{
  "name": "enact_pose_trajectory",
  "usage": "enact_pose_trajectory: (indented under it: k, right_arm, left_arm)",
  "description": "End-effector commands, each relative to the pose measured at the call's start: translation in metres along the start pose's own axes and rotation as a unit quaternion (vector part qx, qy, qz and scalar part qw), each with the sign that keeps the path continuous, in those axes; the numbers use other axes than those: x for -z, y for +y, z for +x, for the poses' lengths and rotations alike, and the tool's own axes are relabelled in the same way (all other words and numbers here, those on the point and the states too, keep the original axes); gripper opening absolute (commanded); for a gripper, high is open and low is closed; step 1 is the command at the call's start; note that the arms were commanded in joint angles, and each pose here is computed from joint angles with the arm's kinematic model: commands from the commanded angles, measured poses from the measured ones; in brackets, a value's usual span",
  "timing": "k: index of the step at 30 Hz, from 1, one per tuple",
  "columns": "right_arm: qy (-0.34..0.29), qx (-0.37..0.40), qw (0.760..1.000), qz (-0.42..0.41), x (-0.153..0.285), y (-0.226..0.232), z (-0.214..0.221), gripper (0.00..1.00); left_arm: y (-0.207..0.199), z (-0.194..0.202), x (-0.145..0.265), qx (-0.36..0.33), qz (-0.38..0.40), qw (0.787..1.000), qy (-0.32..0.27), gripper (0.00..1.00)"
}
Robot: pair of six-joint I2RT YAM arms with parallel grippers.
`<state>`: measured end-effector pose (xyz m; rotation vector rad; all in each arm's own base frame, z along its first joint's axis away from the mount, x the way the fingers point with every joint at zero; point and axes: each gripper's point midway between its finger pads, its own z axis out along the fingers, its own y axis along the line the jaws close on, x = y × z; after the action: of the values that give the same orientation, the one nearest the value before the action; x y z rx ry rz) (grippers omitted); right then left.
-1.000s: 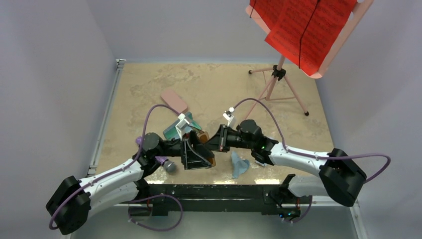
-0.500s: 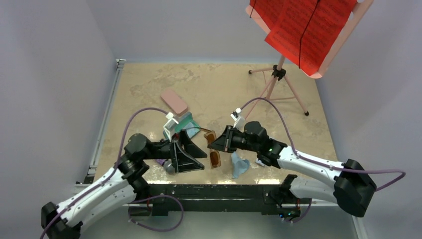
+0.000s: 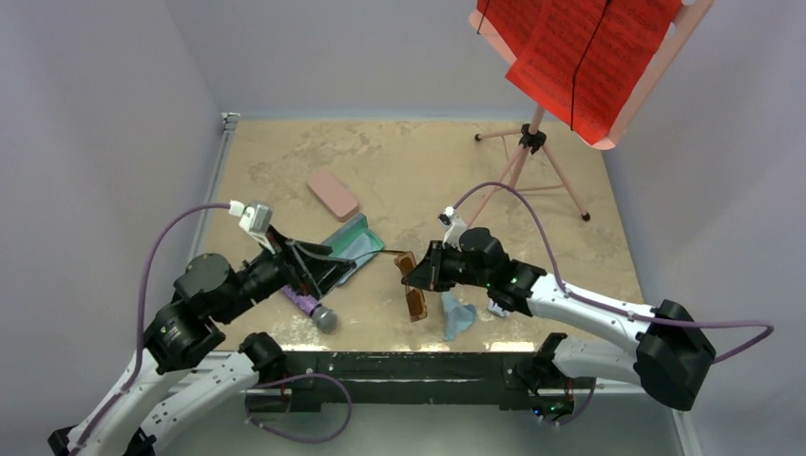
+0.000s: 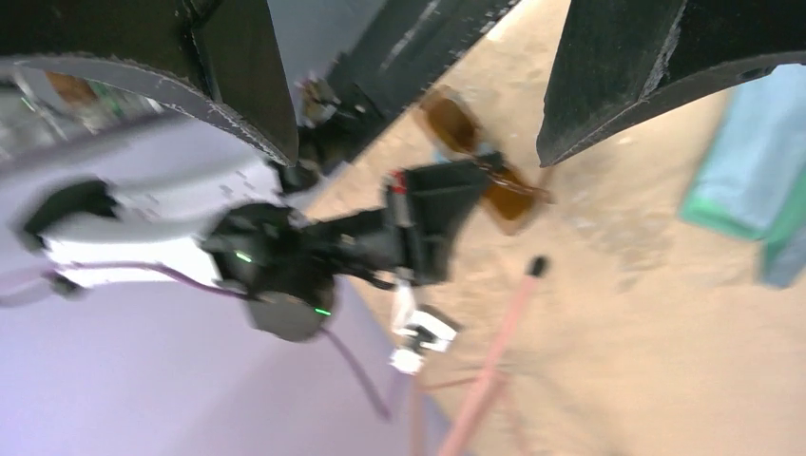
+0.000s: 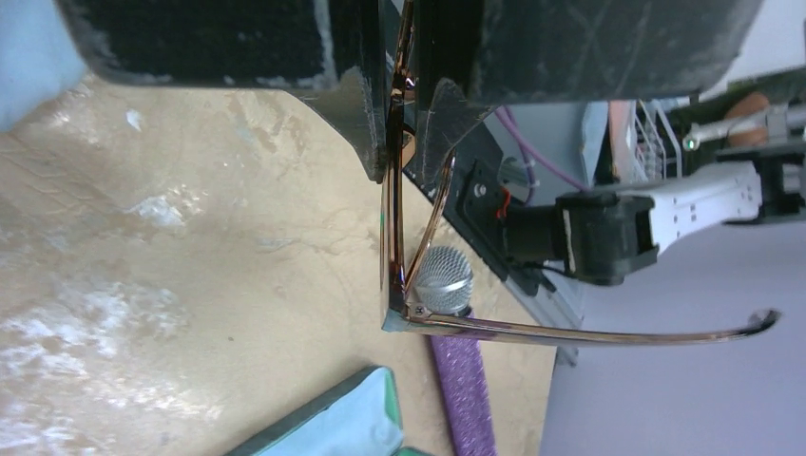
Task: Organize the sunglasses
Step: Fold the left temple of the sunglasses on the sunglasses.
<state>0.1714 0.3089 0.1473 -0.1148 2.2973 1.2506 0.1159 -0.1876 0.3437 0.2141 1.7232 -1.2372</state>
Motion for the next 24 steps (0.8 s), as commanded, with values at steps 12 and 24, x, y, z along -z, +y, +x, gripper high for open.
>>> enact_pose_trajectory:
  k: [12,24]
  right_arm:
    - [0.035,0.058,0.992,-0.109,-0.005,0.049,-0.002,0.0]
    - [0.037,0.051,0.978,-0.198,0.002,0.083,-0.003,0.0]
  left_arm:
    - [0.103,0.036,-0.085,0.009,-0.203,0.977,0.066,1.0]
    - [0.097,0.05,-0.11,0.064,-0.16,0.984,0.039,1.0]
